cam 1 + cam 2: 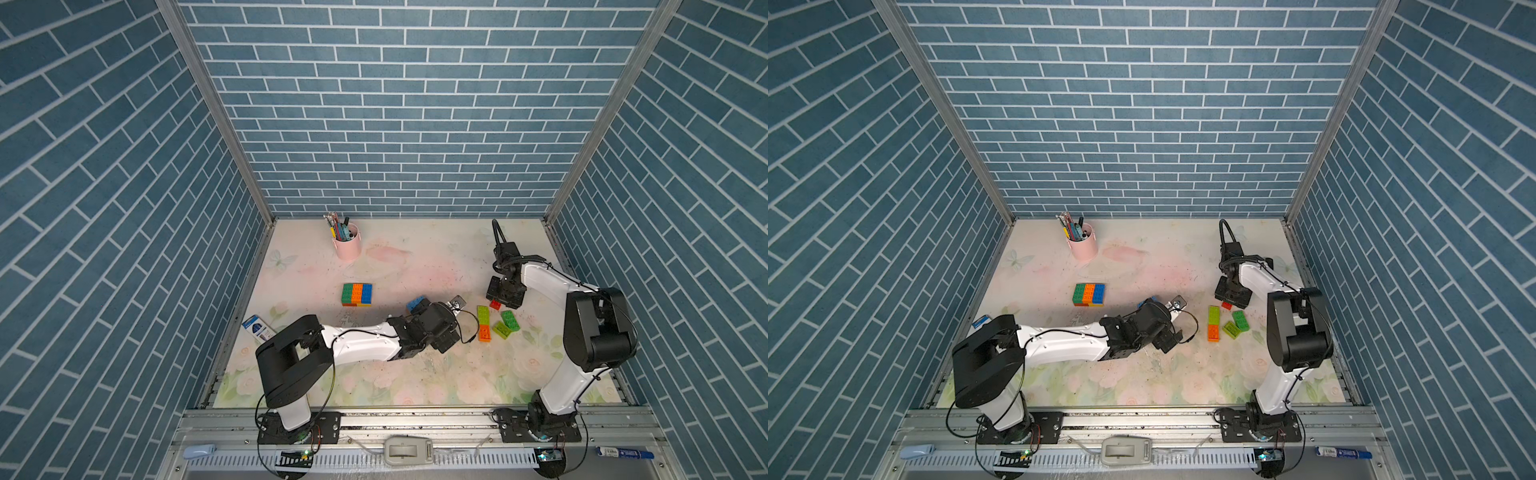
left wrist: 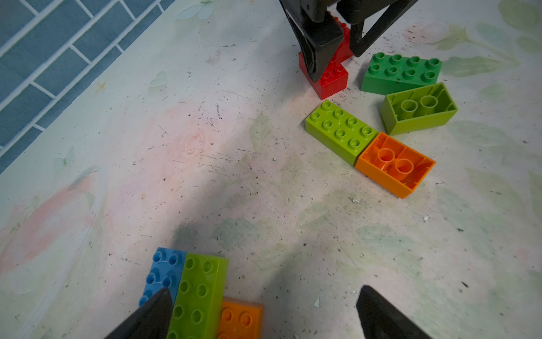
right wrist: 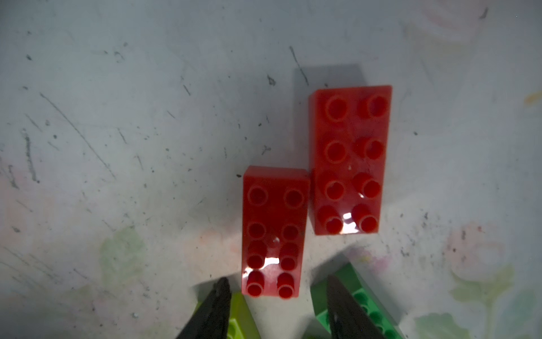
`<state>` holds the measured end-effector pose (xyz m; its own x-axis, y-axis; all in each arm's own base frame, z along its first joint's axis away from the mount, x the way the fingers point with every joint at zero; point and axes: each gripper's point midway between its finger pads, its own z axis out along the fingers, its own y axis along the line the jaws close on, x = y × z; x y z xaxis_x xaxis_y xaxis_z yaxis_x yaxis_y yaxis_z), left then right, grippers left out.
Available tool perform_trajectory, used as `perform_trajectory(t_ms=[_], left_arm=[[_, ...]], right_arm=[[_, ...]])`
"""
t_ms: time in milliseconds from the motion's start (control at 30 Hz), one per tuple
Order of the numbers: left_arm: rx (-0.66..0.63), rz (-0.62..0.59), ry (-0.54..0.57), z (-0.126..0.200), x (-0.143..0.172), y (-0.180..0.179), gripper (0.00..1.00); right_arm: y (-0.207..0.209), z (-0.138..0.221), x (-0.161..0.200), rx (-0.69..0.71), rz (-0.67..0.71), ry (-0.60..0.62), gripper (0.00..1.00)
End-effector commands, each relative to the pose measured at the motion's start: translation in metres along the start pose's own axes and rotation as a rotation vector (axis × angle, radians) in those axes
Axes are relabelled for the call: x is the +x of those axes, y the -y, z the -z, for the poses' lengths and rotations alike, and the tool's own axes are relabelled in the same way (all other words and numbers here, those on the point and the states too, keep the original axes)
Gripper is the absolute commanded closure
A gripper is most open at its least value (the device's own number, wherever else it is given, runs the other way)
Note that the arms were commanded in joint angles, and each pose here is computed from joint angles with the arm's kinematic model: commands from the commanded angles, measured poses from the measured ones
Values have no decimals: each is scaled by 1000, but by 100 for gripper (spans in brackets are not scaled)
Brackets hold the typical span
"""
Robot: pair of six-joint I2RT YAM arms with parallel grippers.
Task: Assemble a rectangle with lego
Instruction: Pick up the lego brick from the center of the board, then place the lego brick at the center of the board.
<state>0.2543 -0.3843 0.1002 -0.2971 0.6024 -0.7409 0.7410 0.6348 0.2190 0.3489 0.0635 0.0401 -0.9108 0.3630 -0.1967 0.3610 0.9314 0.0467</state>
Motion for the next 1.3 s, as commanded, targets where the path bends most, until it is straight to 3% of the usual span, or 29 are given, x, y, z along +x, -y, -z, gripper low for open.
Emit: perform_trajectory(t_ms=[0,133,267,367,500,633,767,900,1067,1267], left_arm=[[-25,-18,-16,9,7,-7,1],[-50,-5,-15,14,12,-14,1],[-94,40,-11,22,16,-31,1],[-129,125,-6,34,22,-56,2],[-203,276,-3,57,40,-101,3],[-284,443,19,84,60,-147,5],[-339,496,15,98,84,-166,6],[-335,510,8,99,89,-165,6],[-298,527,11,95,86,-160,6],[-304,531,20,93,88,-160,6]], right_arm=[[1,-11,-3,11,-45,-6,46],[4,-25,-3,24,-30,-26,50],[-3,-29,-6,-4,18,-23,71],[-12,-14,-6,-41,79,1,85],[-32,28,8,-37,231,29,89],[-66,55,61,-65,285,-34,88],[-88,48,114,-93,204,-96,86],[-109,29,134,-147,134,-117,86],[-104,7,149,-103,83,-140,83],[-115,-5,172,-152,52,-251,61]])
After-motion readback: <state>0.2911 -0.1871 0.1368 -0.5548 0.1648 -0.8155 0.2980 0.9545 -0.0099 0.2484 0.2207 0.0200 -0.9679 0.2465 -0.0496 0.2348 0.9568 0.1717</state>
